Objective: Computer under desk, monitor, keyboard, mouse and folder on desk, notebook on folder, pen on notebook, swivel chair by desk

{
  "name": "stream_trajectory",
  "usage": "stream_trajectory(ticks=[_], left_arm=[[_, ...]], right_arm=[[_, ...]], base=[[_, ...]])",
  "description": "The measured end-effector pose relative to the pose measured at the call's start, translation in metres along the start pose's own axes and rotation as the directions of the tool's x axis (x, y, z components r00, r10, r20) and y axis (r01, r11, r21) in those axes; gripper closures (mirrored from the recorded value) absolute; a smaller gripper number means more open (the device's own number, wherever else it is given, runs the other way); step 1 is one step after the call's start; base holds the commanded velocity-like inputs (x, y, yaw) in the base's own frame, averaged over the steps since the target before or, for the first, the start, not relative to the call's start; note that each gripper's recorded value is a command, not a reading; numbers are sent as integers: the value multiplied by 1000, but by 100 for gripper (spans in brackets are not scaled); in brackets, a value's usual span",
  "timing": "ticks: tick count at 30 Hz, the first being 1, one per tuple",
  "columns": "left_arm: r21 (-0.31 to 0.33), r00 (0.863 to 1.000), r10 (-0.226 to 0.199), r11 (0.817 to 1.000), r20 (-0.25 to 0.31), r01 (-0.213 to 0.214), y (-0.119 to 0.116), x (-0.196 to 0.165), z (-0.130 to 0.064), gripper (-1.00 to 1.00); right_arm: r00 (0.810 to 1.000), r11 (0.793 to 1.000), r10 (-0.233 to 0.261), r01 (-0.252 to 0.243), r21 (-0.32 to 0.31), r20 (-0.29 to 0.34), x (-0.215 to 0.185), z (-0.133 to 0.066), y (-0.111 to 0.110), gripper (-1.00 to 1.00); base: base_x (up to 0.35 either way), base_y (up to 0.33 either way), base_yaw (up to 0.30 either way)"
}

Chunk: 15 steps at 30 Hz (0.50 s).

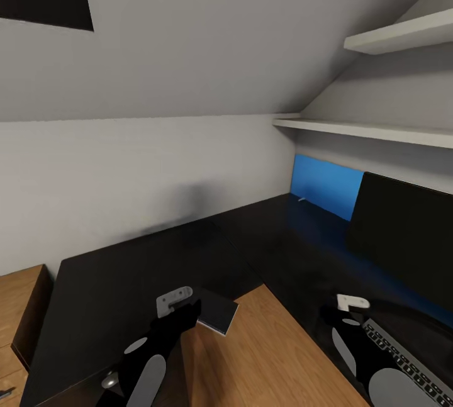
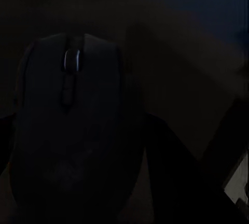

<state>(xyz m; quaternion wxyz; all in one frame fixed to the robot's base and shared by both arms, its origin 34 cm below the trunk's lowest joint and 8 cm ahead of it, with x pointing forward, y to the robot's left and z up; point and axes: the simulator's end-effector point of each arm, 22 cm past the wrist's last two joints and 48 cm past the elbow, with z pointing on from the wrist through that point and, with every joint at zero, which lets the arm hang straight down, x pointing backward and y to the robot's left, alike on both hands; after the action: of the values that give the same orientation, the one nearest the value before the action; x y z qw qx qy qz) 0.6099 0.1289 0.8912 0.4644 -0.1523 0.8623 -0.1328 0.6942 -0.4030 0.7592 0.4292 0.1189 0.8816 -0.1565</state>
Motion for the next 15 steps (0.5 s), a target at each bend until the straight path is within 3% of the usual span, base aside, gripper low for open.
stream_trajectory(ticks=[15], left_arm=[[-1,1000,1,1000,-3,-1,0,0,-1,-100]], right_arm=[[1000,1000,1,-1,25,0,-1,-1,-5,100]], base=[[0,0,0]])
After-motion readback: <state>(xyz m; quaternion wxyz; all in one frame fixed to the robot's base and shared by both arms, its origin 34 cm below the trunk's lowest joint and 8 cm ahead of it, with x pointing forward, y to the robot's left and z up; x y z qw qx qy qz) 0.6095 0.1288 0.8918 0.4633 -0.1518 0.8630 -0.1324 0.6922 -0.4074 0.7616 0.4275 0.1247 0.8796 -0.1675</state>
